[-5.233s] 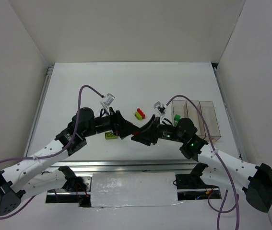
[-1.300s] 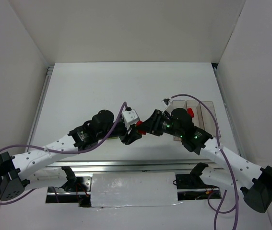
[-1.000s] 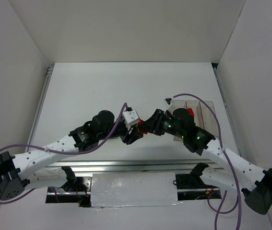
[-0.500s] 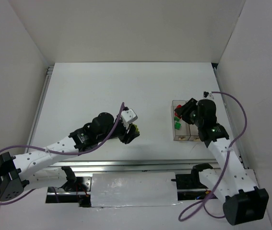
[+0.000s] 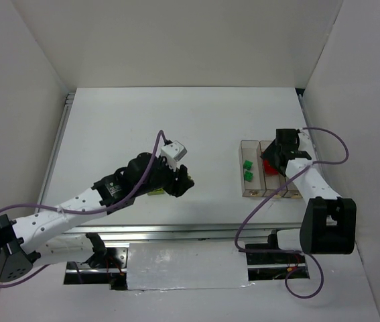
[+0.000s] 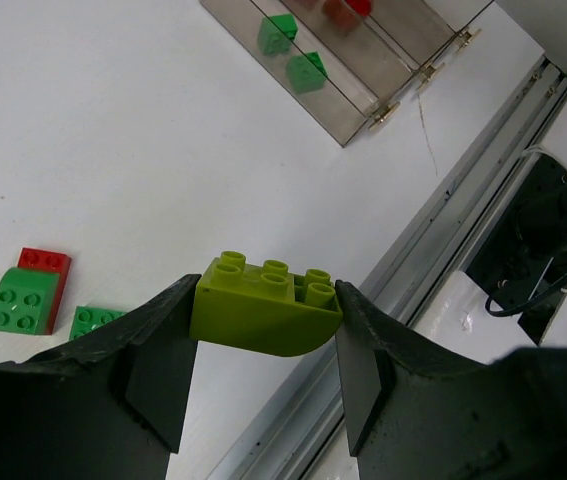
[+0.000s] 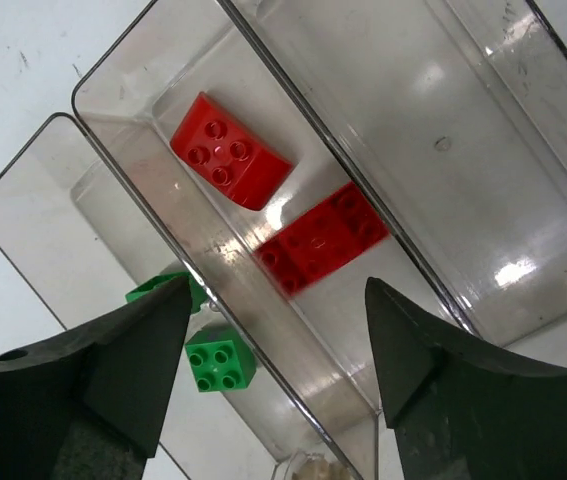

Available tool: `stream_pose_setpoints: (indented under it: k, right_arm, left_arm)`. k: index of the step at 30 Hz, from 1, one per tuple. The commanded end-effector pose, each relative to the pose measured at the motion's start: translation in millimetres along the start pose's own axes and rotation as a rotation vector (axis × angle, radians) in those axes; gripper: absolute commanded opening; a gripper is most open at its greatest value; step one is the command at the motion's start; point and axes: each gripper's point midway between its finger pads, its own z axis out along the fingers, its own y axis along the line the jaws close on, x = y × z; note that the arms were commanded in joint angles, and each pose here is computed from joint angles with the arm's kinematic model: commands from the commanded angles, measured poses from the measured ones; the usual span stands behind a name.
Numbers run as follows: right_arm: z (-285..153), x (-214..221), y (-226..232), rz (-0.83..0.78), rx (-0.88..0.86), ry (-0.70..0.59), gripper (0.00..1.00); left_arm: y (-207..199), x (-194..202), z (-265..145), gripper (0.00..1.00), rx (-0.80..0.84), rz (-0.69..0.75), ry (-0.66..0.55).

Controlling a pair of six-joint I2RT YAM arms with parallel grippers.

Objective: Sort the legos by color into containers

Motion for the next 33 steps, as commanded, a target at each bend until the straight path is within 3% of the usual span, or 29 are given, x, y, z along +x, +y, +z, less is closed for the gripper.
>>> stream_pose_setpoints:
  k: [1, 5, 7, 10, 11, 14, 16, 20, 24, 33]
  right_arm:
    - [-1.6, -26.4, 10.3, 0.009, -0.009, -0.069, 0.78]
    - [-8.7, -23.4, 20.3, 0.011, -0.074, -0.051, 1.0]
    - [-23.7, -27.1, 28.2, 0.019, -0.135, -0.059, 1.0]
    - [-73.4, -8.0, 78.1, -0.025, -0.484, 0.013, 1.0]
    - [-104.5, 21.2, 109.6, -0.084, -0.7, 0.118, 1.0]
    - [-187.7, 70.2, 147.8, -0.214, -1.06, 0.299, 1.0]
    - [-223.8, 85.3, 155.9, -0.256, -1.163, 0.34, 1.0]
    - [-268.2, 117.1, 159.6, -0.283, -1.253, 0.433, 1.0]
    - [-294.4, 151.7, 158.5, -0.303, -1.285, 0.491, 1.0]
    - [-302.8, 193.7, 149.5, -0.335, -1.264, 0.575, 0.96]
  left_arm:
    - [-9.8, -21.0, -11.5, 0.0, 0.027, -0.039, -0.055]
    - [-17.4, -26.1, -16.3, 0.0, 0.067, -0.044, -0.074]
    - [-20.2, -27.5, -19.1, 0.0, 0.085, -0.034, -0.083]
    - [-26.4, -25.6, -20.9, 0.0, 0.141, 0.031, -0.111]
    - [-30.9, -28.9, -21.5, 0.0, 0.17, 0.047, -0.136]
    - [-44.1, -24.0, -21.9, 0.0, 0.265, 0.109, -0.158]
    - [-52.0, -22.3, -22.2, 0.0, 0.317, 0.15, -0.178]
    - [-65.6, -11.7, -24.1, 0.0, 0.407, 0.233, -0.178]
    - [-61.1, 2.7, -17.3, 0.0, 0.372, 0.283, -0.173]
    - [-71.6, 9.8, -15.2, 0.0, 0.345, 0.385, -0.213]
